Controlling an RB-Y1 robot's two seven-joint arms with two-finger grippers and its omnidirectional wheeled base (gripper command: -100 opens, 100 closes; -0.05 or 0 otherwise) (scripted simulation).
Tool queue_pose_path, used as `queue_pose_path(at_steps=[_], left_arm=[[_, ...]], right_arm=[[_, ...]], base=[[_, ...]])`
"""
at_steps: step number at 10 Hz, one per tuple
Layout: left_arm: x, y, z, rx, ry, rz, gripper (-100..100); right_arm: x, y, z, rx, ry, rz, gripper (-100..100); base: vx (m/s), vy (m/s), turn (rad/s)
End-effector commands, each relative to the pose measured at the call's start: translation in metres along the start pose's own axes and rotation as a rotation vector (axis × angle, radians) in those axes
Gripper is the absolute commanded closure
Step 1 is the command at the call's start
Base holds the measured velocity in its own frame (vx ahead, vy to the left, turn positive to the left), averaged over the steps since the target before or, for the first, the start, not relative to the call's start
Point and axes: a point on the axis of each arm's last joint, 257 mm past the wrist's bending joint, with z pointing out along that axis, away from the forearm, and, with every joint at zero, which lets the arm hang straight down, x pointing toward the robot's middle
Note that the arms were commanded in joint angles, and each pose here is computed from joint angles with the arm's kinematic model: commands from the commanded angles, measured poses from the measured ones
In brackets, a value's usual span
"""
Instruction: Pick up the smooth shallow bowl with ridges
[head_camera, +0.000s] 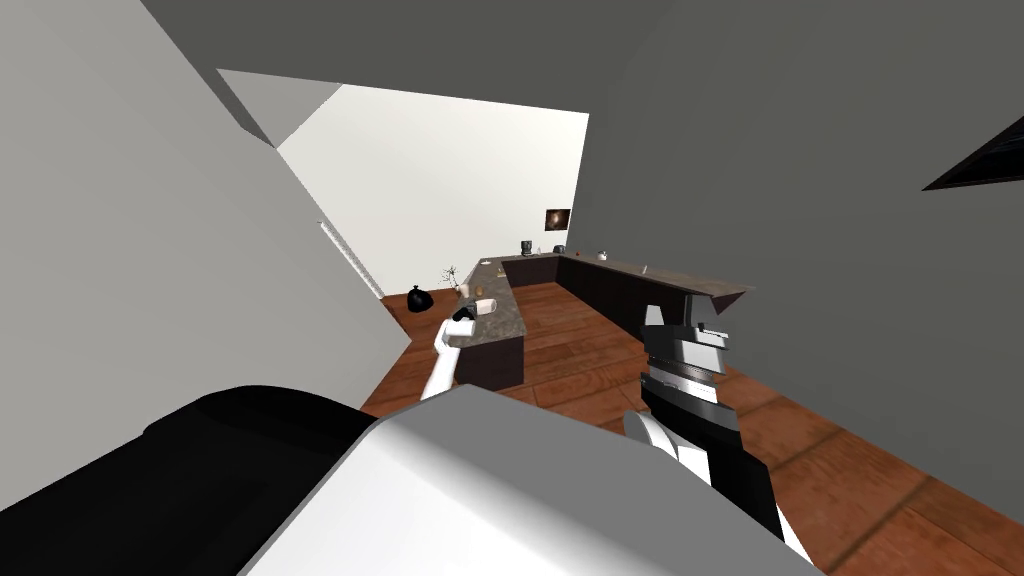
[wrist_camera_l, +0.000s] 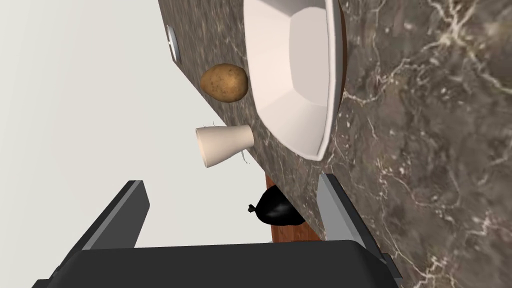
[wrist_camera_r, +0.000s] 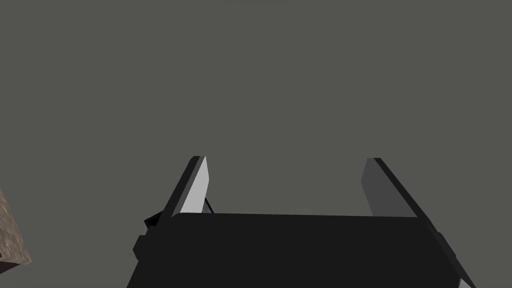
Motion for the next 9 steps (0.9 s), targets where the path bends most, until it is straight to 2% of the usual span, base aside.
queue_pose_path(at_steps=[1,2,5,6,8,9], left_arm=[[0.001,0.013,0.004,-0.056,-0.005,-0.009,-100],[0.001,0.015,0.004,-0.065,-0.006,-0.009,-100],[0.004,0.035,0.007,-0.152,-0.009,-0.024,-100],[0.004,0.037,0.007,-0.159,-0.010,-0.024,-100],[0.010,0.054,0.008,-0.232,-0.008,-0.038,-100],[0.010,0.056,0.007,-0.242,-0.009,-0.038,-100]], right_arm=[[0.000,0.000,0.000,0.000,0.000,0.000,0],[0.000,0.000,0.000,0.000,0.000,0.000,0],[0.000,0.000,0.000,0.000,0.000,0.000,0],[0.000,0.000,0.000,0.000,0.000,0.000,0],[0.000,0.000,0.000,0.000,0.000,0.000,0],[0.000,0.000,0.000,0.000,0.000,0.000,0]], base=[[0.070,0.022,0.002],[0.053,0.019,-0.004],[0.058,0.026,0.004],[0.048,0.027,0.000],[0.063,0.031,0.008],[0.077,0.016,0.004]])
